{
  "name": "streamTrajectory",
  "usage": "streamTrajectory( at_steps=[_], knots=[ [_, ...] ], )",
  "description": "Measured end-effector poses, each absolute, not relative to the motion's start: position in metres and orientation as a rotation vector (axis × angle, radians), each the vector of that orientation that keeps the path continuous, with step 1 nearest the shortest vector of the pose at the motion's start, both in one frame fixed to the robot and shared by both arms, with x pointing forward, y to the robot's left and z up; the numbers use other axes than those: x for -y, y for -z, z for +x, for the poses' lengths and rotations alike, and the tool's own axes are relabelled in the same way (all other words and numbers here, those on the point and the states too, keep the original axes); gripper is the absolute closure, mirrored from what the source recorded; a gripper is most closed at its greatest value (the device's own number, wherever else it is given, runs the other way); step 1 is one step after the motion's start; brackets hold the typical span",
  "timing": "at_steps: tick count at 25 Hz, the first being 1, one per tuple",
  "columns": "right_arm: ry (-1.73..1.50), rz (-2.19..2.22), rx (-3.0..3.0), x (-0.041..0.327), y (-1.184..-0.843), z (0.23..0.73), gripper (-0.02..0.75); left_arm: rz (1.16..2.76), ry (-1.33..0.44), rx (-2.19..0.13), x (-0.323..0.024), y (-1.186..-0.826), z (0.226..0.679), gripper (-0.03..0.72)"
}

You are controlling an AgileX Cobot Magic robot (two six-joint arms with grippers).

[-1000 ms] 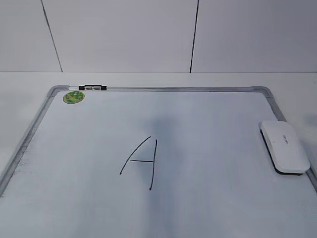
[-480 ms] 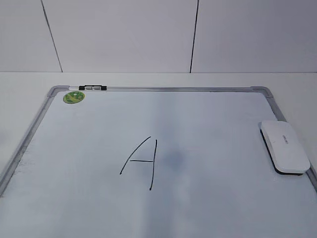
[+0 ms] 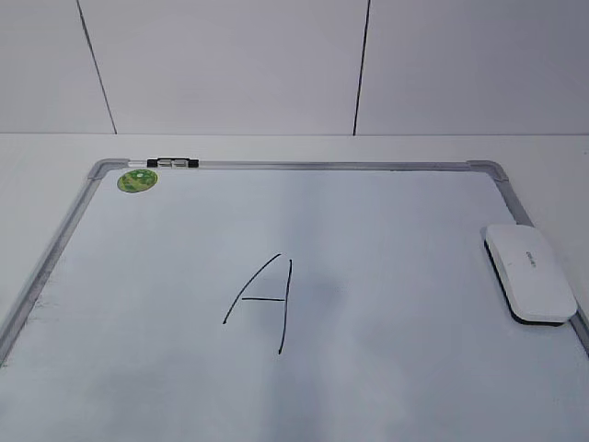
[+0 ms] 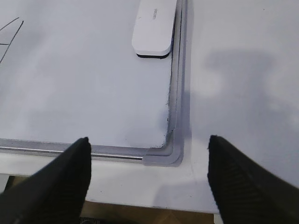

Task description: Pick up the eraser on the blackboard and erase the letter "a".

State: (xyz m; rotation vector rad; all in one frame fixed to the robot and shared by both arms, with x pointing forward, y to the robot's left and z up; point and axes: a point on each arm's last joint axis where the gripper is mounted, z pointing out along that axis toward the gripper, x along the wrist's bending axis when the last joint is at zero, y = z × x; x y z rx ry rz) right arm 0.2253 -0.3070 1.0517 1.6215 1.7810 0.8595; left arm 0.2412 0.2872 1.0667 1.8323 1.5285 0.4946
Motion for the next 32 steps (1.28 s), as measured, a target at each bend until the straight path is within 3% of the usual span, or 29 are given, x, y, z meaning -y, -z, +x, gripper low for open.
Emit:
streamTrajectory(
  at_steps=[10, 32],
  knots=[
    [-0.823, 1.604, -1.755, 0.311, -1.05, 0.225, 0.146, 1.805, -0.618, -1.47, -0.29, -1.054, 0.25, 0.413],
    [-0.867, 1.538, -1.709, 0.31, -1.047, 0.236, 0.146, 1.798, -0.631, -1.456, -0.289, -1.05, 0.254, 0.441]
  ],
)
